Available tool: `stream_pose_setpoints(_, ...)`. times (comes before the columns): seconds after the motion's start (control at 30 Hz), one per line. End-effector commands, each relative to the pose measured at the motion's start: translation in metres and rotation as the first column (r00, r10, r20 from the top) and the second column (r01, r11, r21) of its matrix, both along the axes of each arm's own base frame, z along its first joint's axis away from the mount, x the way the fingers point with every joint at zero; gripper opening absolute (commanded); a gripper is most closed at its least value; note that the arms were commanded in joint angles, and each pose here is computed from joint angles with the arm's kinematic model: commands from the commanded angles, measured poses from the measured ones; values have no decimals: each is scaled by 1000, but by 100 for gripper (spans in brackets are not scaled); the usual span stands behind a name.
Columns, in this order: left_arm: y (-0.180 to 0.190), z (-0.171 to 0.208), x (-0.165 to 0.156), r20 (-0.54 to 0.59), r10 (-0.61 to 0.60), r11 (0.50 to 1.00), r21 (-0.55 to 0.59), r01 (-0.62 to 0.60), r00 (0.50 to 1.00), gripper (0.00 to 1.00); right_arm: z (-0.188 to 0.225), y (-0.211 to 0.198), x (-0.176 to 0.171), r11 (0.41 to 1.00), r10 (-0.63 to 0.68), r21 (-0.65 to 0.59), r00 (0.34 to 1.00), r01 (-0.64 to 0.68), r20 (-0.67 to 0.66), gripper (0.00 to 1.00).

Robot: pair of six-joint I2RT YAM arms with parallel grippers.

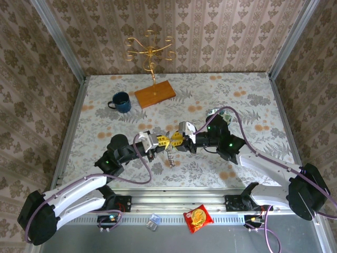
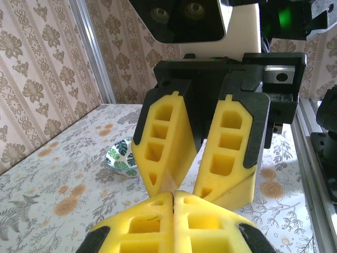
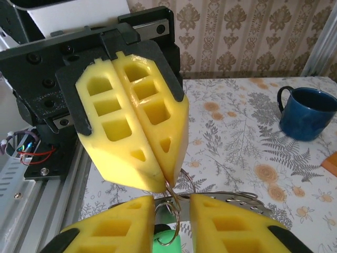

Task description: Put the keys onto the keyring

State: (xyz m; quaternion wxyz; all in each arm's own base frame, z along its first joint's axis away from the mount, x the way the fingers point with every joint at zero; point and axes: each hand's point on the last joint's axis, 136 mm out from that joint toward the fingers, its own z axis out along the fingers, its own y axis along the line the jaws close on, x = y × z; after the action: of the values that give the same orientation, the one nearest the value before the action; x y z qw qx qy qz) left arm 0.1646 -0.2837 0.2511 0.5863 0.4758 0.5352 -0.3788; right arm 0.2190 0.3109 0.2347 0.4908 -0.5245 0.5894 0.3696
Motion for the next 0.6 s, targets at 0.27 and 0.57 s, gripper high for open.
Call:
stream_pose_setpoints(0.27,1,19,-3,21,-24,997,-76,26,999,0,9,10,6,999,36,30,999,-36,26,11)
stream_pose_setpoints(0.57,9,13,7,-5,32,998,-55,-32,999,19,11,7,4,998,57,12,998,-57,38,0)
